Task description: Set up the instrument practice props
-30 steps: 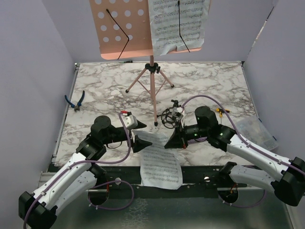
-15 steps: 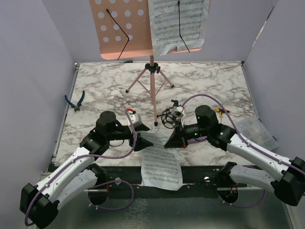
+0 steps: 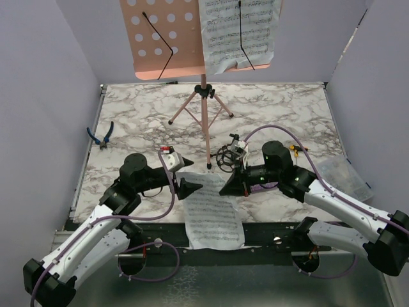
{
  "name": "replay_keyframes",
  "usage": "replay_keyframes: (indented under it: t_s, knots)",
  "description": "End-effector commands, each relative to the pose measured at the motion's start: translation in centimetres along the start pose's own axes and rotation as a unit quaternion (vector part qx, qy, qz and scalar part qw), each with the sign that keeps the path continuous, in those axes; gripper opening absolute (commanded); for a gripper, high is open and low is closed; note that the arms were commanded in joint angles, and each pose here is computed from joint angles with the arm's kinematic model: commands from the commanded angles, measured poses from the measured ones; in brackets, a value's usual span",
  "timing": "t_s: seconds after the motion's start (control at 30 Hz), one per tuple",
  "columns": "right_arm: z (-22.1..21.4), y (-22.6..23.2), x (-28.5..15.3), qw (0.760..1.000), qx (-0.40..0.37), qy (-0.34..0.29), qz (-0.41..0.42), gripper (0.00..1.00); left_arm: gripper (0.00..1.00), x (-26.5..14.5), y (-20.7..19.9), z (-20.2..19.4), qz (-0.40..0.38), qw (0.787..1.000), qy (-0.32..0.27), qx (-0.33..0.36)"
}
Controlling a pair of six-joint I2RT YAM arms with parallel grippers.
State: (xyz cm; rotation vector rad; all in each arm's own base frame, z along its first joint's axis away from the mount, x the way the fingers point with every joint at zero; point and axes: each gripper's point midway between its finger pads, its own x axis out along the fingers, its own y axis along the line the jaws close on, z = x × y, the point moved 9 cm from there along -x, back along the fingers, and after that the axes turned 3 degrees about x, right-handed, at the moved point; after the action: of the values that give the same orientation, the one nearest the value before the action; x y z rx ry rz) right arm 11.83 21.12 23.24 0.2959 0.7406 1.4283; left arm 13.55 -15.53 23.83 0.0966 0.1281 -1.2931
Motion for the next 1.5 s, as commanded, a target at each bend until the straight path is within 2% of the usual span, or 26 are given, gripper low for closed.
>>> replay_keyframes:
  t_s: [0.0, 0.2, 0.6, 0.97, 1.13, 1.27, 1.47]
  knots:
    - [1.5, 0.1, 0.1, 0.999, -0.01, -0.041, -0.034, 0.0, 0.89, -1.8, 1.6, 2.1, 0.142, 0.987, -0.03, 0.062]
    - [2.2, -0.1, 0.3, 0.998, -0.011, -0.053, -0.045, 0.01, 0.93, -3.9, 2.2, 2.6, 0.25, 0.965, -0.058, 0.058]
    - [6.3, 0.5, -0.4, 0.985, -0.048, -0.128, -0.105, 0.01, 0.96, -5.6, 3.0, 0.8, 0.382, 0.921, -0.074, -0.016]
    - [8.9, 0.6, -2.7, 0.974, -0.071, -0.149, -0.154, 0.01, 0.97, -4.3, 2.6, -0.1, 0.356, 0.926, -0.078, -0.097]
    - [9.8, 0.5, -3.3, 0.979, -0.08, -0.138, -0.129, 0.01, 0.97, -3.5, 2.7, -0.5, 0.346, 0.927, -0.07, -0.13]
    - [10.0, 0.1, -3.7, 0.984, -0.079, -0.124, -0.099, 0.0, 0.98, -2.7, 2.2, -0.5, 0.308, 0.935, -0.082, -0.154]
    - [10.8, -0.8, -7.4, 0.985, -0.073, -0.146, -0.055, 0.0, 0.97, -1.5, 1.6, 0.4, 0.239, 0.95, -0.111, -0.167]
